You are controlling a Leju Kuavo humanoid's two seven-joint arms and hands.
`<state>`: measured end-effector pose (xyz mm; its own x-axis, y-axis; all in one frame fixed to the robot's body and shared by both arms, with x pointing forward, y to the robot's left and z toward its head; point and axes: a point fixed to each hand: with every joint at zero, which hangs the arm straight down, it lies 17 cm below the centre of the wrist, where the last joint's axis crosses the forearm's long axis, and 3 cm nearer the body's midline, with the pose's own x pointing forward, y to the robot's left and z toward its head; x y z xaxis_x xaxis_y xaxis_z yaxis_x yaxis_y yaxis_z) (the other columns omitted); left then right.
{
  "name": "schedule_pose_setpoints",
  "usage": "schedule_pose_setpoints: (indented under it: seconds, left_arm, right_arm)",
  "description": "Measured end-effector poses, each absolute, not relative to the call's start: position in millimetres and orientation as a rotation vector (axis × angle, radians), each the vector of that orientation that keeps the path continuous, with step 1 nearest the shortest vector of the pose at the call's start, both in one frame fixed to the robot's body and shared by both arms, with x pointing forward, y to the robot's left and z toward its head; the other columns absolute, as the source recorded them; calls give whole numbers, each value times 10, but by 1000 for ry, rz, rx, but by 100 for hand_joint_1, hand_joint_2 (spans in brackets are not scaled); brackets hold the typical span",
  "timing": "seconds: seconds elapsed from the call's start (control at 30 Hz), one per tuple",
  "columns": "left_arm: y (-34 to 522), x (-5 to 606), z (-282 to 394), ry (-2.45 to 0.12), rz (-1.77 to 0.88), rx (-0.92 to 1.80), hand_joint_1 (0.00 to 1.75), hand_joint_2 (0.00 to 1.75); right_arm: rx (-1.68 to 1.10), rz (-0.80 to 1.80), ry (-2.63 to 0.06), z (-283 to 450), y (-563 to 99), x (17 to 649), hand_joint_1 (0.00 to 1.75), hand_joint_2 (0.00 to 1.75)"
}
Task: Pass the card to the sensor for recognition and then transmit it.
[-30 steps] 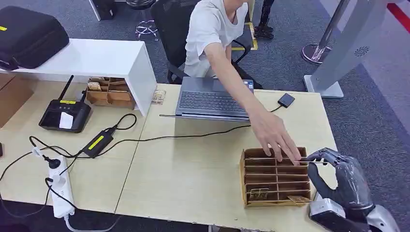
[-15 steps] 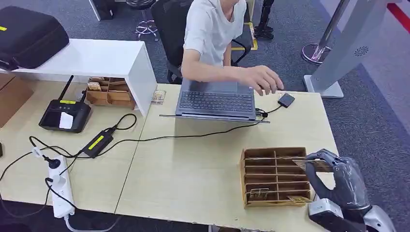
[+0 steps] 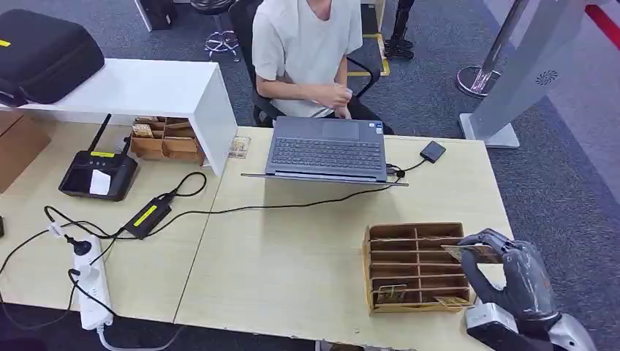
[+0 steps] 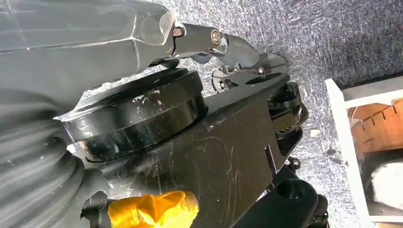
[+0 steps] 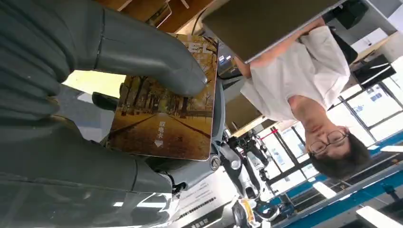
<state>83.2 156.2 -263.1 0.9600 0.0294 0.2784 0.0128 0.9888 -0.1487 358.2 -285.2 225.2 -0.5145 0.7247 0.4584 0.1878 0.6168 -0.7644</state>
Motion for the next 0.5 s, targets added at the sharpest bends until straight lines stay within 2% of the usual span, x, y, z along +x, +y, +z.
schedule_pose_setpoints:
  seconds: [0.23,0.5]
  left_arm:
    - [1583,833,-2638,-280,29,-140,0,175]
    - [1607,832,-2647,-270,57,-125,0,175]
  right_arm:
    - [-820,817,-2017,2235,-3049,3339,175,175]
    - [-1052,839,-2010,2357,-3137,2640,175,175]
